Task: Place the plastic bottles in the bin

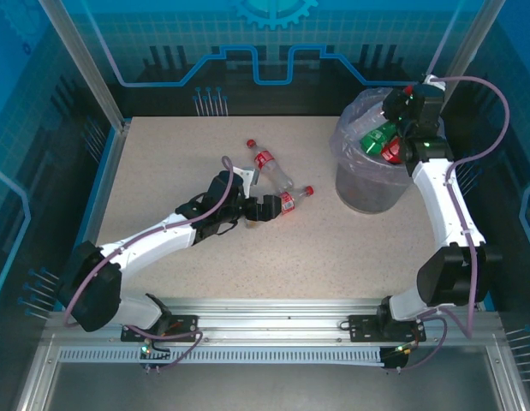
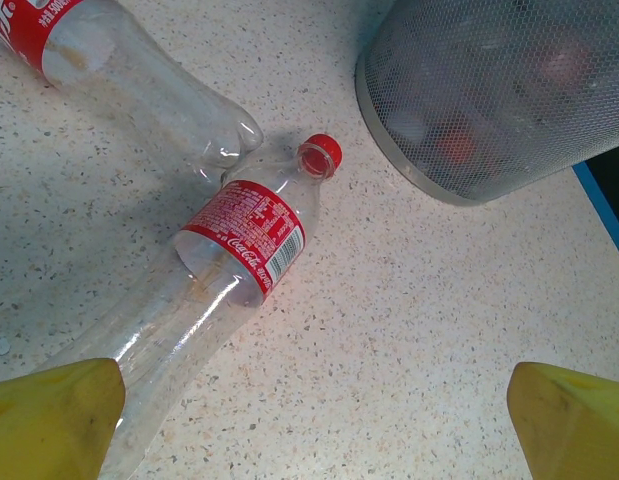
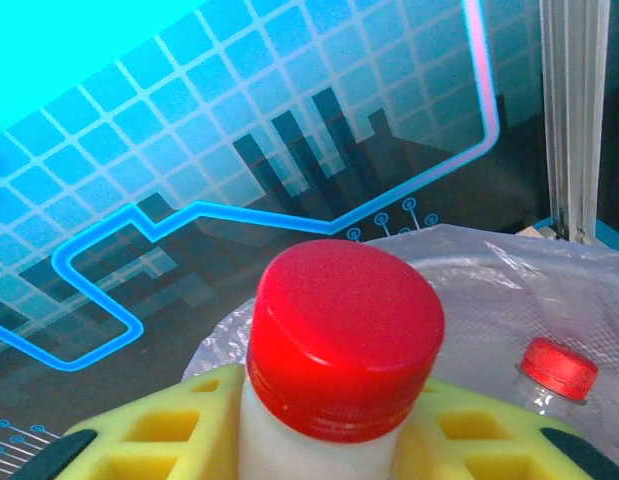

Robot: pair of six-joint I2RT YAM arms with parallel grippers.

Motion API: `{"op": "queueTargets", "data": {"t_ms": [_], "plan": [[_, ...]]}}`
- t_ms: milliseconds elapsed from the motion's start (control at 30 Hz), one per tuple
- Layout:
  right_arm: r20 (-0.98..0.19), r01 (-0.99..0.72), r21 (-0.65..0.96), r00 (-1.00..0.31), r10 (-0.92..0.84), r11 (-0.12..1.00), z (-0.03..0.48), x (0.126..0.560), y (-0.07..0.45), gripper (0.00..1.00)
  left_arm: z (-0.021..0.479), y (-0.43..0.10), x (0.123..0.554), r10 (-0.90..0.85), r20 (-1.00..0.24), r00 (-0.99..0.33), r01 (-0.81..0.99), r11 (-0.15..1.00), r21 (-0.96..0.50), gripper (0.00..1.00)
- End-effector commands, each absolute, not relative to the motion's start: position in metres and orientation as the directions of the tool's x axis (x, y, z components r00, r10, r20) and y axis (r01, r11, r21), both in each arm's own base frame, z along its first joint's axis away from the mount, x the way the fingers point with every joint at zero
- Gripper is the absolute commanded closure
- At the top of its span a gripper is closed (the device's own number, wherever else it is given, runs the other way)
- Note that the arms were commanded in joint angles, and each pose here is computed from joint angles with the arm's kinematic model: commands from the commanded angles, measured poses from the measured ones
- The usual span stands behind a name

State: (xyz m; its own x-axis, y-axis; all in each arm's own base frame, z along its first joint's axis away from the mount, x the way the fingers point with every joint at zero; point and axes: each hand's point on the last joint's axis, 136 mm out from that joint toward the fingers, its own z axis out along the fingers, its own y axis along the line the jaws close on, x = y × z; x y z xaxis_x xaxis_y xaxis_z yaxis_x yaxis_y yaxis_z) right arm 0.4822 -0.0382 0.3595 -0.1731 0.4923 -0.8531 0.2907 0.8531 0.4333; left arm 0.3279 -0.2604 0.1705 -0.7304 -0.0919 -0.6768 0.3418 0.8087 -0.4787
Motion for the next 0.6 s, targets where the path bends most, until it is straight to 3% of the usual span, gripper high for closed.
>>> {"op": "queueTargets", "data": {"t_ms": [0,133,333,567], "plan": [[-0.779,0.403,0.357,-0.37,0.507,0.843,0.283,0.473,-0.048,0.62,0.173,-0.262,0.331,-0.081,-0.685,-0.724,0.359,0.804,-0.474,0.01],[-0.791,0.393,0.363,-0.349,0.503,0.844,0.291,0.469,-0.055,0.61,0.17,-0.261,0.331,-0.082,-0.683,-0.726,0.355,0.806,-0.474,0.01],[-0.873,0.243,0.384,-0.219,0.436,0.891,0.383,0.447,-0.041,0.61,0.17,-0.262,0.331,-0.079,-0.683,-0.726,0.355,0.808,-0.471,0.01],[-0.935,0.301,0.278,-0.132,0.328,0.912,0.444,0.399,-0.066,0.61,0.166,-0.269,0.334,-0.085,-0.671,-0.736,0.361,0.79,-0.495,0.01]]}}
